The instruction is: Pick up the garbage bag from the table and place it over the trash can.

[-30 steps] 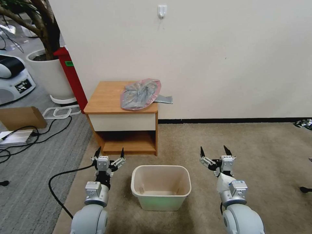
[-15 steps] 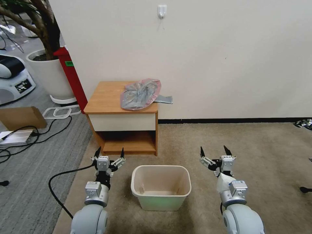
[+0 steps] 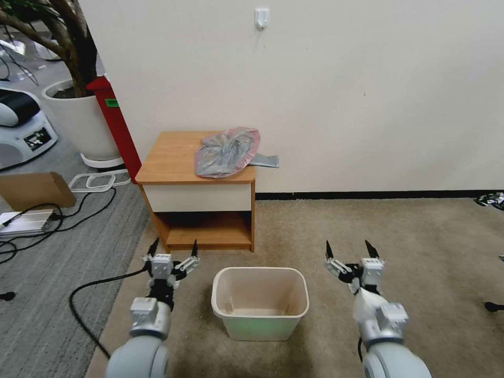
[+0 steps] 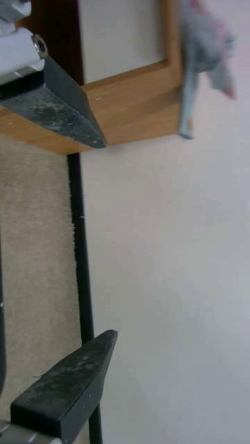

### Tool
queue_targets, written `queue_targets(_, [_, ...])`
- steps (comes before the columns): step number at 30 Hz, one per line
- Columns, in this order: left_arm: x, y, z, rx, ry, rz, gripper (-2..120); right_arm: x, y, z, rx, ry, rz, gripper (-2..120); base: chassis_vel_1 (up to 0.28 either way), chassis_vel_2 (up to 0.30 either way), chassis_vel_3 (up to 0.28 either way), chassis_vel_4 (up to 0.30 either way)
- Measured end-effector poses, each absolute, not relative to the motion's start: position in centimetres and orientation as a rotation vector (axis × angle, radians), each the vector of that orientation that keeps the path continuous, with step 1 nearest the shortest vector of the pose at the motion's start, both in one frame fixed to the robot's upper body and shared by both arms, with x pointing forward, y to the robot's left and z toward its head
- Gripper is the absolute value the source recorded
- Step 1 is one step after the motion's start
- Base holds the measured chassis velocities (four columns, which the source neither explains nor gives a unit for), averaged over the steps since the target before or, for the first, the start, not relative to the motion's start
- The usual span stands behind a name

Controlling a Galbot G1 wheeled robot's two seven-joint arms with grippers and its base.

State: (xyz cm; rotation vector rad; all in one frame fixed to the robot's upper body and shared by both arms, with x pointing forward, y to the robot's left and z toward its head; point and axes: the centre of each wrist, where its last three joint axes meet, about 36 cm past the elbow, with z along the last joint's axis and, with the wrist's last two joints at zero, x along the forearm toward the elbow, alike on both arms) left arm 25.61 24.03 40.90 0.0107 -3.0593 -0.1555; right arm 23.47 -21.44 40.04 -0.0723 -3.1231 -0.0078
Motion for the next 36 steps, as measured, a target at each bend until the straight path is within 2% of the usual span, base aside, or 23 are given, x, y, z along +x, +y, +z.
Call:
queue_targets(5, [22.7, 24.3, 44.7, 0.018, -3.05, -0.182, 100, 19.9, -20.7, 43.2, -0.159, -3.162, -0.086, 100, 0.0, 0.0, 0.0, 0.0])
queue_targets(11, [19.7, 24.2, 49.2, 0.007, -3.038, -0.208, 100, 19.5, -20.6, 43.6, -0.171, -3.167, -0.096, 100, 0.0, 0.0, 0.0, 0.0])
queue_targets(16, [17.9, 24.7, 48.6, 0.042, -3.046, -0.233, 100, 19.5, -17.3, 40.9, -0.138, -3.114, -0.136, 100, 0.0, 0.0, 0.0, 0.0])
queue_targets(26, [17.8, 24.7, 48.9, 0.058, -3.073, -0.217, 100, 20.9, -17.2, 40.8, -0.139, -3.126, -0.207, 100, 0.0, 0.0, 0.0, 0.0])
queue_targets(34, [17.6, 24.8, 49.0, 0.068, -3.067, -0.229, 100, 26.8, -16.8, 42.5, -0.024, -3.135, -0.474, 100, 0.0, 0.0, 0.0, 0.0])
queue_targets(36, [17.5, 24.9, 48.9, 0.075, -3.06, -0.228, 100, 29.4, -16.2, 42.9, 0.053, -3.079, -0.675, 100, 0.0, 0.0, 0.0, 0.0])
